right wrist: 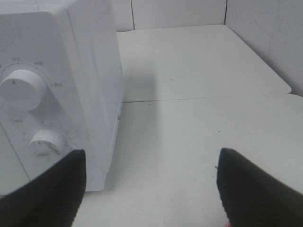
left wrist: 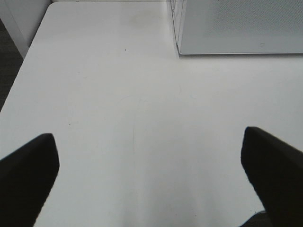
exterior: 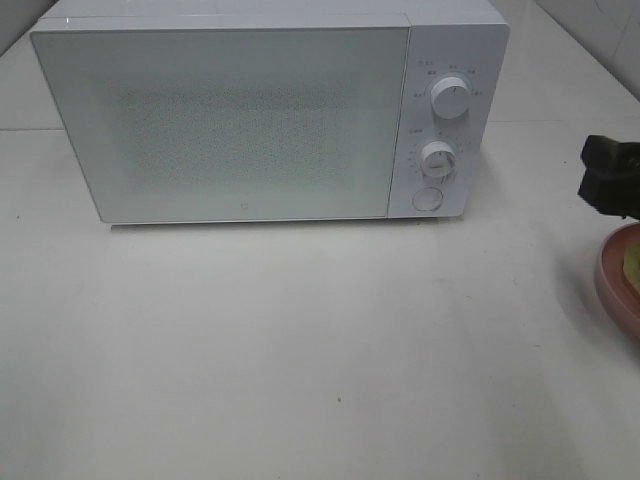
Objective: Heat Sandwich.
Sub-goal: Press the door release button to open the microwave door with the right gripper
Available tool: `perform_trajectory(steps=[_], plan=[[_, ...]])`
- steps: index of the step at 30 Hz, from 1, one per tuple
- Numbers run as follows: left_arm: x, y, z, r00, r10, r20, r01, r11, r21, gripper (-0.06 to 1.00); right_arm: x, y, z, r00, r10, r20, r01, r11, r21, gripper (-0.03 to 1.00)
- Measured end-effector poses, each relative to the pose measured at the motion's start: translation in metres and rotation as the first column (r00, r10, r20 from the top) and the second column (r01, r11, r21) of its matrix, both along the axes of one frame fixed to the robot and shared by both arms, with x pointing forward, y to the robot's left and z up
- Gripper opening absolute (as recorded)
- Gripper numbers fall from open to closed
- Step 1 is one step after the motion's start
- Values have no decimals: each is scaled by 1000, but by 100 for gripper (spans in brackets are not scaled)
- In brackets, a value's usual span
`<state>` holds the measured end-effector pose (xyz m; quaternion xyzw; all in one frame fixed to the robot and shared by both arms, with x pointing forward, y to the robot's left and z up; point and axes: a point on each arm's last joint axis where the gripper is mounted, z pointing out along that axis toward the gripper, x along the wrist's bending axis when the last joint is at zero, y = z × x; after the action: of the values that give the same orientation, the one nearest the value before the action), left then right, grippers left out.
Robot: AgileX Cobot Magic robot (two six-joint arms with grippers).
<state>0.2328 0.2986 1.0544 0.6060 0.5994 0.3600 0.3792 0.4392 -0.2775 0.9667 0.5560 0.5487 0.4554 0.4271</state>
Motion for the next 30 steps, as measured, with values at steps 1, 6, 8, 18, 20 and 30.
perform_trajectory(steps=[1,6,8,18,20,30], plan=[[0,0,0,1000,0,0,0,1000,0,99,-1,3,-2,1000,9,-4,-9,1000,-5,74],[0,0,0,1000,0,0,0,1000,0,99,-2,16,-10,1000,20,-9,-20,999,-32,74],[0,0,0,1000,0,0,0,1000,0,99,-2,18,-11,1000,21,-12,-21,999,-39,74],[0,0,0,1000,0,0,0,1000,0,99,-9,42,-17,1000,19,-8,-20,998,-66,74],[0,0,0,1000,0,0,0,1000,0,99,-10,46,-19,1000,12,-9,-13,998,-63,74],[0,0,0,1000,0,0,0,1000,0,99,-18,66,-36,999,2,-41,-5,996,-86,74]])
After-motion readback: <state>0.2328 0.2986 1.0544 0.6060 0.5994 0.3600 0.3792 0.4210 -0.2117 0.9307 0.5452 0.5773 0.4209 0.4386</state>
